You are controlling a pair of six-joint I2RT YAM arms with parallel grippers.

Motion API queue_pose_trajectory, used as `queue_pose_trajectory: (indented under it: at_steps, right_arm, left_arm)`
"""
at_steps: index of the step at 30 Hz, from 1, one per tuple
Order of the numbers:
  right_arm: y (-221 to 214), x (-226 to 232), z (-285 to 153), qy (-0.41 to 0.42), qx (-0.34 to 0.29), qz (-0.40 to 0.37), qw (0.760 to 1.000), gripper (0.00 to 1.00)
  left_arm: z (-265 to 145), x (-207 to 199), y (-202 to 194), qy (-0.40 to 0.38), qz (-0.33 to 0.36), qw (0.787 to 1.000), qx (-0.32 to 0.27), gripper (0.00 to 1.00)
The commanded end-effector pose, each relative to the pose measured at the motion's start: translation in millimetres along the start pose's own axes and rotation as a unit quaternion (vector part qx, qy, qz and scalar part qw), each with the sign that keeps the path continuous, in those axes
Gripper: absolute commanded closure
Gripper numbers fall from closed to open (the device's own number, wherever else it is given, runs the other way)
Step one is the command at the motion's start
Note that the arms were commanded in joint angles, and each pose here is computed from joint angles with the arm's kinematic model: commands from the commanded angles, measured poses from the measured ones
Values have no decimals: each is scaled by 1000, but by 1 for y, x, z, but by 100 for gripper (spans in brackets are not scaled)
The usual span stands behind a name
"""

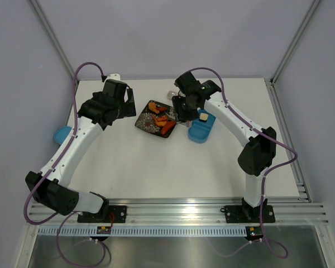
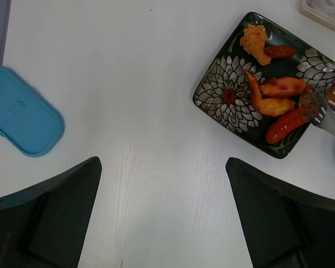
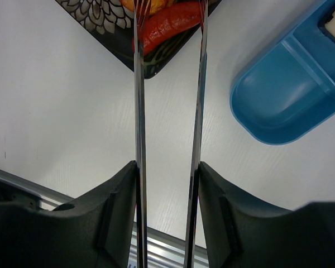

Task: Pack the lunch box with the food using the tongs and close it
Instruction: Pick up the fake food from the plate.

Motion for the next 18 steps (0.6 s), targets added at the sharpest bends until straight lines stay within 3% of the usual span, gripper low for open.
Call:
queue_pose_trajectory:
  at_steps: [1, 18]
  right_arm:
    - [-3, 4, -19, 13, -3, -15, 1000, 48]
    - [-20, 7, -15, 31, 27, 25, 999, 48]
  left_arm:
    - [-10, 5, 7, -1, -23, 999, -32, 1]
    - [-6, 2, 7, -5, -20, 999, -29, 1]
Point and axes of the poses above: each gripper's point midway between its finger pads, its own z axis out along the fingers, its own x axis along the line the jaws close on, y = z × x, the point moved 10 cm from there along -z, back along the fingers, and after that the axes turned 13 degrees about z, right-handed, at the moved point
